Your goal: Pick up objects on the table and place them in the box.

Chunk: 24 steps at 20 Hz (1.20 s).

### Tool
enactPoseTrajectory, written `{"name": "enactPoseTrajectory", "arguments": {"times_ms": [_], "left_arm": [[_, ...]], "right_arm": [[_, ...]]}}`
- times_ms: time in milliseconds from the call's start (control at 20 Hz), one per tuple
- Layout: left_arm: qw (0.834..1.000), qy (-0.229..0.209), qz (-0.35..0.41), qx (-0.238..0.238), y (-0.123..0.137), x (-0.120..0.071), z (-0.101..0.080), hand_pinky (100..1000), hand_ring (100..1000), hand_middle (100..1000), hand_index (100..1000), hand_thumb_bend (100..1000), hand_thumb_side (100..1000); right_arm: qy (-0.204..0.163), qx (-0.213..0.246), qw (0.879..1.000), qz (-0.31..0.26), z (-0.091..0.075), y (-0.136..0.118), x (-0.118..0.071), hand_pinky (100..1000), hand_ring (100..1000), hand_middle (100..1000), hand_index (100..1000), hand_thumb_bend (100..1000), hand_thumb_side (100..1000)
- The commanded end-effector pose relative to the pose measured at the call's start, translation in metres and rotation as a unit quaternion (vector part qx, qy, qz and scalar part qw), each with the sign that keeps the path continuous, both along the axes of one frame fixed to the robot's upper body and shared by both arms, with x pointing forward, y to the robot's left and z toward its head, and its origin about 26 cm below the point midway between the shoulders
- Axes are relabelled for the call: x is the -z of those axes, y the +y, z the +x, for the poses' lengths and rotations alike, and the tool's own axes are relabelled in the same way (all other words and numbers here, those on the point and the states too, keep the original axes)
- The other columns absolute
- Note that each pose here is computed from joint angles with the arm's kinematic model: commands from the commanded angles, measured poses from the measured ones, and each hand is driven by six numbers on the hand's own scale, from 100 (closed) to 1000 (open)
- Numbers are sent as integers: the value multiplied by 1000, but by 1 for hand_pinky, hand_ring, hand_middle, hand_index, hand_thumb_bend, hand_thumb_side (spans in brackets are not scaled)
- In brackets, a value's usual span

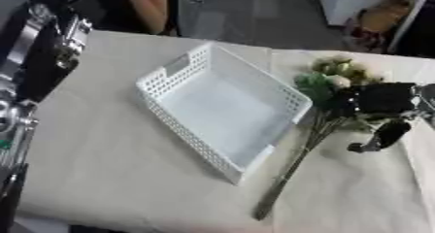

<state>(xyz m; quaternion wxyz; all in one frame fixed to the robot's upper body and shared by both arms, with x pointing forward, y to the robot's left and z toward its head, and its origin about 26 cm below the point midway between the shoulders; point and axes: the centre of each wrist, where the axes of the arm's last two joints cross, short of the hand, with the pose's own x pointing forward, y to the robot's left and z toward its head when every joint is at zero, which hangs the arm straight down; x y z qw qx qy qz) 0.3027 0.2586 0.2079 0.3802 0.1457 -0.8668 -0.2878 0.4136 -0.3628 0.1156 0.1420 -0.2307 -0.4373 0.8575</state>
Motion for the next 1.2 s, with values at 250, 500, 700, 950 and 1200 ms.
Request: {"name": "enactPoseTrajectory", "arguments": {"times_ms": [250, 500, 700, 950, 1200], "left_arm": [[1000, -16, 6, 0, 1, -8, -2, 781, 1000, 1000, 1000, 100, 857], [1000, -17, 5, 2, 0, -9, -1, 781, 1000, 1000, 1000, 100, 857], [1000, -17, 5, 4, -1, -9, -1, 781, 1000, 1000, 1000, 100, 857], [1000, -20, 3, 7, -2, -10, -1, 781, 1000, 1000, 1000, 100, 857], [1000, -23, 2, 11, -4, -11, 0, 781, 1000, 1000, 1000, 100, 856]], "right_arm": [[-16, -3, 1000, 2, 1, -2, -4, 1000, 943, 920, 911, 347, 703], [-32, -6, 999, 27, 5, 3, -2, 1000, 924, 902, 897, 334, 634], [-45, -7, 998, 38, 12, 8, -4, 996, 915, 895, 891, 335, 597], [-59, -11, 997, 42, 22, 15, -9, 996, 913, 889, 886, 349, 577], [-65, -12, 997, 42, 29, 20, -8, 981, 897, 872, 876, 345, 541]]}}
